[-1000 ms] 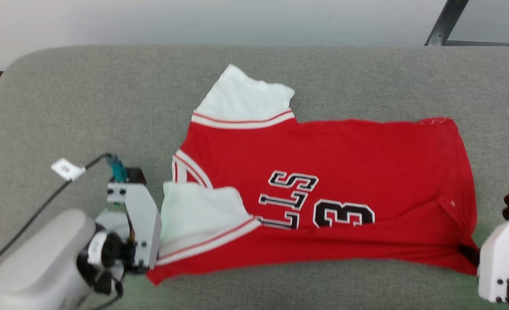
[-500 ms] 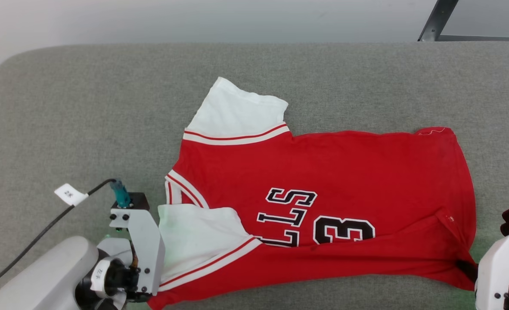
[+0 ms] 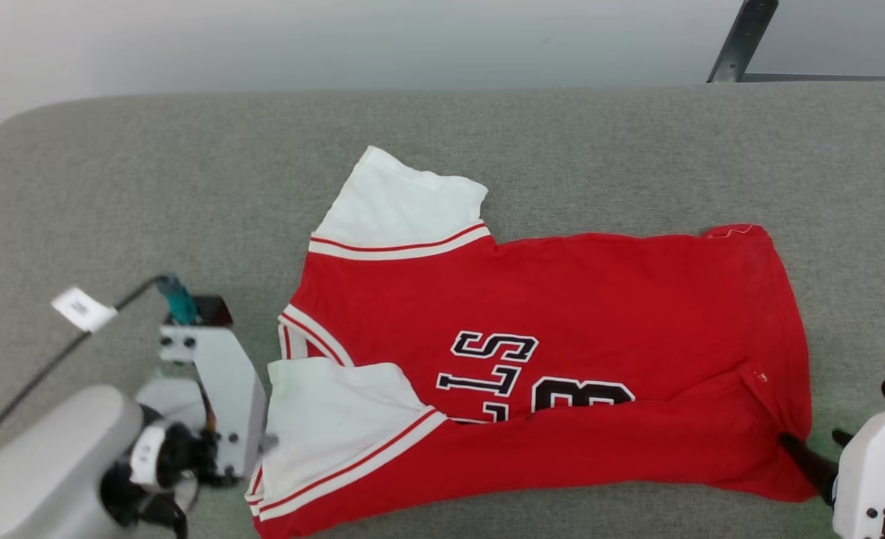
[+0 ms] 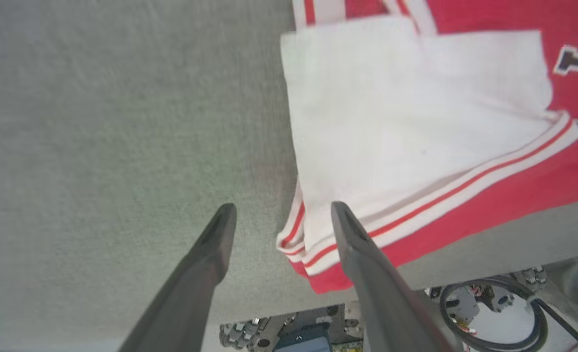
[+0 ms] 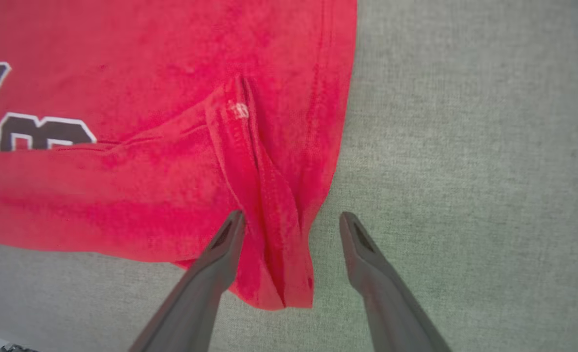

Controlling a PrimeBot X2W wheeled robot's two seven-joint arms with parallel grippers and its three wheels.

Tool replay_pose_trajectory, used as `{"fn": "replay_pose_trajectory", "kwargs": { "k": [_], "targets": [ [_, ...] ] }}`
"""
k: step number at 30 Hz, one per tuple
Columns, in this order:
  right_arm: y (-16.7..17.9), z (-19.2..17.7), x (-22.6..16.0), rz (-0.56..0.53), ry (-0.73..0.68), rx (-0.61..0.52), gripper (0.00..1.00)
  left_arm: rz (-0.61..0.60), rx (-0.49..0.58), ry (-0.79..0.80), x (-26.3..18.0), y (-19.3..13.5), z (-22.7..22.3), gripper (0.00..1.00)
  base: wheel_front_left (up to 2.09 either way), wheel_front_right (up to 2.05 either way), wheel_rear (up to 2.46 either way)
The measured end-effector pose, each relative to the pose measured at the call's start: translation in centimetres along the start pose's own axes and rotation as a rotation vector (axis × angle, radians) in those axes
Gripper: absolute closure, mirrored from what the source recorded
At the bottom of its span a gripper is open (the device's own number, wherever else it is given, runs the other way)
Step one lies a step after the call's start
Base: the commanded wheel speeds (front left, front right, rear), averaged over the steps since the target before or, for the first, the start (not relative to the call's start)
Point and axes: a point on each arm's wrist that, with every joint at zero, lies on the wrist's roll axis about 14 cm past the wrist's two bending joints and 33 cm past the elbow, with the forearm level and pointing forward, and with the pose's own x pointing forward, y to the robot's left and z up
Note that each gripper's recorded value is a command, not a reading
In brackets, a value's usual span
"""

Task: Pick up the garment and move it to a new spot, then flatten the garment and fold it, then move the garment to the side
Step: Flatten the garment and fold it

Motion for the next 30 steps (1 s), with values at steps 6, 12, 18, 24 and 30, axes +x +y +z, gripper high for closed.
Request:
{"fn": "replay_pose_trajectory", "kwargs": {
  "k": [6, 12, 18, 24, 30],
  "targets": [
    [-0.1, 4.2, -2.0, -0.020, -0.264, -0.039, 0.00, 0.006, 0.040, -0.294, -3.2, -0.6, 7.2, 0.00, 0.00, 0.00, 0.00],
    [0.2, 8.3, -4.9, -0.071, -0.616, -0.204, 0.00, -0.012, 0.162, -0.580, -5.3, -2.3, 13.8, 0.00, 0.00, 0.00, 0.00],
    [0.7, 9.7, -7.1, -0.121, -0.901, -0.384, 0.00, -0.059, 0.236, -0.776, -6.0, -4.7, 19.5, 0.00, 0.00, 0.00, 0.00],
    [0.7, 9.1, -6.8, -0.146, -0.987, -0.381, 0.00, -0.089, 0.237, -0.738, -3.9, -5.8, 23.0, 0.00, 0.00, 0.00, 0.00],
    [-0.5, 9.0, -5.9, -0.191, -0.977, -0.357, 0.00, -0.090, 0.249, -0.526, 0.6, -5.9, 24.6, 0.00, 0.00, 0.00, 0.00]
  ]
}}
